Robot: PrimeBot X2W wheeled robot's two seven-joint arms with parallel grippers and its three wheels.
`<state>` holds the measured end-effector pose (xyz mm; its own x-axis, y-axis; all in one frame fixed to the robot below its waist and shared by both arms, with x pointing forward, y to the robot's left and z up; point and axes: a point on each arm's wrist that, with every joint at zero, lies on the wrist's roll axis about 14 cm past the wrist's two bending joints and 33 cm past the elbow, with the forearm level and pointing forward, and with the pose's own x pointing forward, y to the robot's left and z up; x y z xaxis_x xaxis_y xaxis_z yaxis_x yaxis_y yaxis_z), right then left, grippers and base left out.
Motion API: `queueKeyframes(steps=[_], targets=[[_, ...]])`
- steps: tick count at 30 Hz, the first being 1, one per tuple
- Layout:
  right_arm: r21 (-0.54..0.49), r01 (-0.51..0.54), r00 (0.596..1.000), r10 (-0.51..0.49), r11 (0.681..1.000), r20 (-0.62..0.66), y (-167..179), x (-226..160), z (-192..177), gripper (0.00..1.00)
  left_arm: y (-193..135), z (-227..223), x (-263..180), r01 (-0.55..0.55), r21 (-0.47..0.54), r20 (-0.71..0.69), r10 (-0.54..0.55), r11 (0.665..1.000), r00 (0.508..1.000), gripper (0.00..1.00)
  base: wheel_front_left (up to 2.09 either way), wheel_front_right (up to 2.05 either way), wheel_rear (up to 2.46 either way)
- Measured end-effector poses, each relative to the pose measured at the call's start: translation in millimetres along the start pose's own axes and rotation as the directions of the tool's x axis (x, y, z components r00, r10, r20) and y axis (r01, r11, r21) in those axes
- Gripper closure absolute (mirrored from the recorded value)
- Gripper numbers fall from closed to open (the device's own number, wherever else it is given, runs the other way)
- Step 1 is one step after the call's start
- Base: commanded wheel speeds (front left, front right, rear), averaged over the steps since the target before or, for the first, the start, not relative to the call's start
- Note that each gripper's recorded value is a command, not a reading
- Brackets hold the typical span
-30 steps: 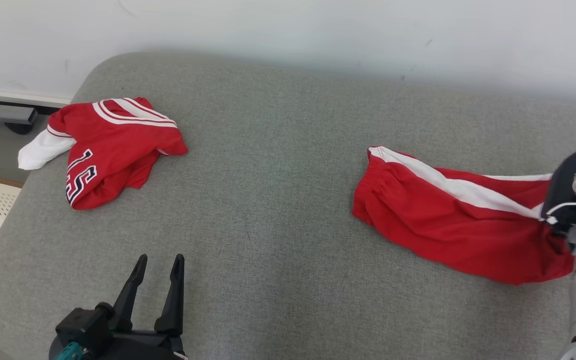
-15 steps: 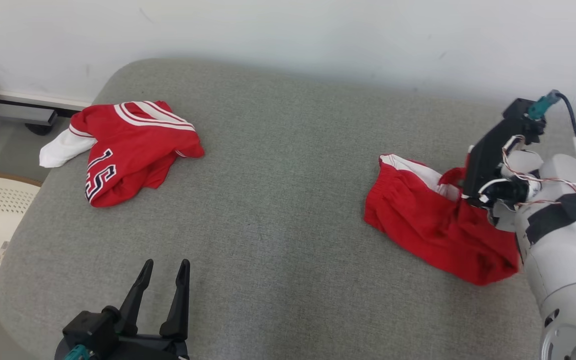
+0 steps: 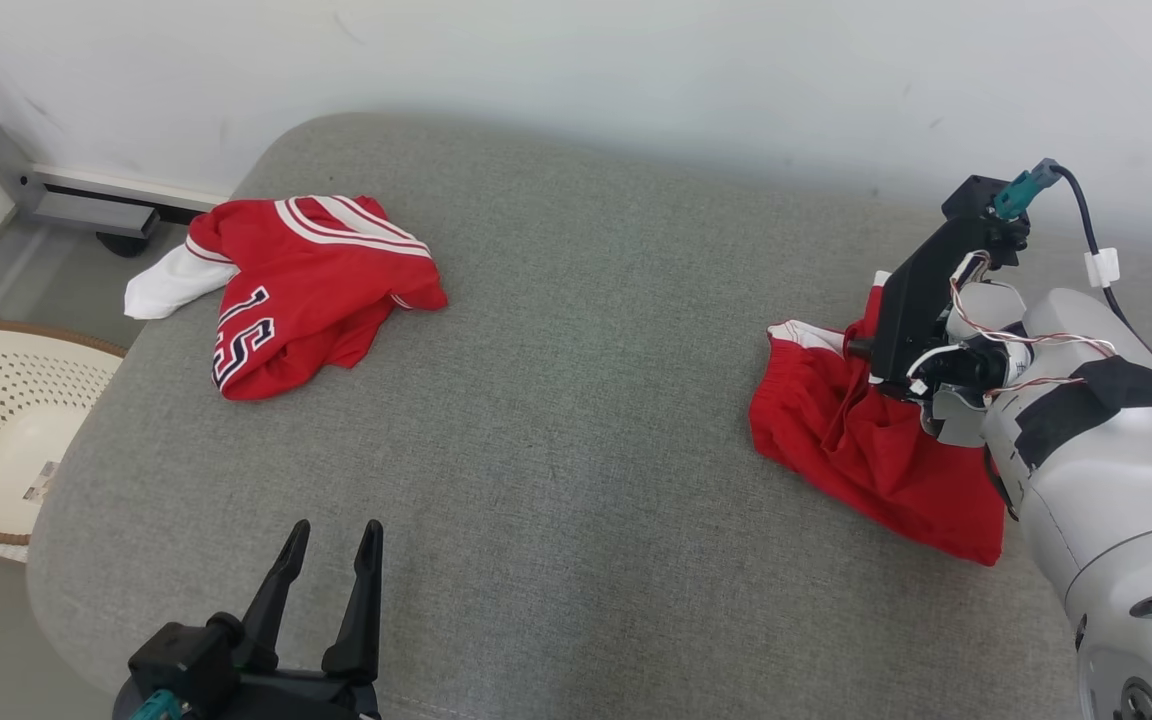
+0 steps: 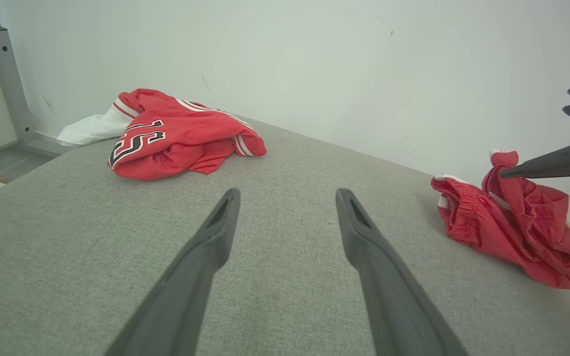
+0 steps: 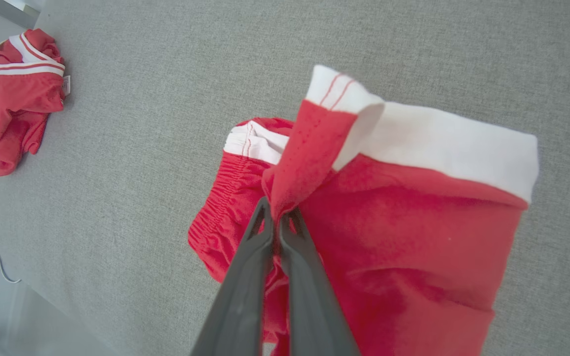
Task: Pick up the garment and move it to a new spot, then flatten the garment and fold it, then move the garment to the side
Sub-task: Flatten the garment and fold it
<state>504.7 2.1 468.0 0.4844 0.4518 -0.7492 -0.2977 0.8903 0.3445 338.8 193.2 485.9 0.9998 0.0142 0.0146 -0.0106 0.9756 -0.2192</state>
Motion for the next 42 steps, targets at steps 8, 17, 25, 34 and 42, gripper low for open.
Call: queueKeyframes(steps=[8,17,25,34,42], targets=[[-0.014,-0.046,0.999,0.046,0.999,-0.001,16,7,-2,1.0,3,-1,-1,-0.012,-0.001,-0.003,0.012,1.0,1.0,0.0,0.0,0.0,0.0],[0.0,-0.065,0.998,0.065,0.998,0.003,21,17,-10,1.0,5,-2,-5,-0.023,-0.003,-0.006,0.023,1.0,1.0,0.0,0.0,0.0,0.0],[0.025,-0.066,0.997,0.065,0.998,0.034,20,27,-11,0.0,12,-2,-9,-0.05,-0.004,-0.009,0.05,0.999,0.999,0.0,0.0,0.0,0.0],[0.037,-0.063,0.973,0.053,0.997,0.225,18,16,27,0.0,12,0,-7,-0.051,-0.007,-0.002,0.051,0.999,0.999,0.0,0.0,0.0,0.0],[-0.006,-0.015,0.926,0.016,1.0,0.377,9,-5,56,0.0,6,3,-3,-0.03,-0.008,0.011,0.03,1.0,0.999,0.0,0.0,0.0,0.0]])
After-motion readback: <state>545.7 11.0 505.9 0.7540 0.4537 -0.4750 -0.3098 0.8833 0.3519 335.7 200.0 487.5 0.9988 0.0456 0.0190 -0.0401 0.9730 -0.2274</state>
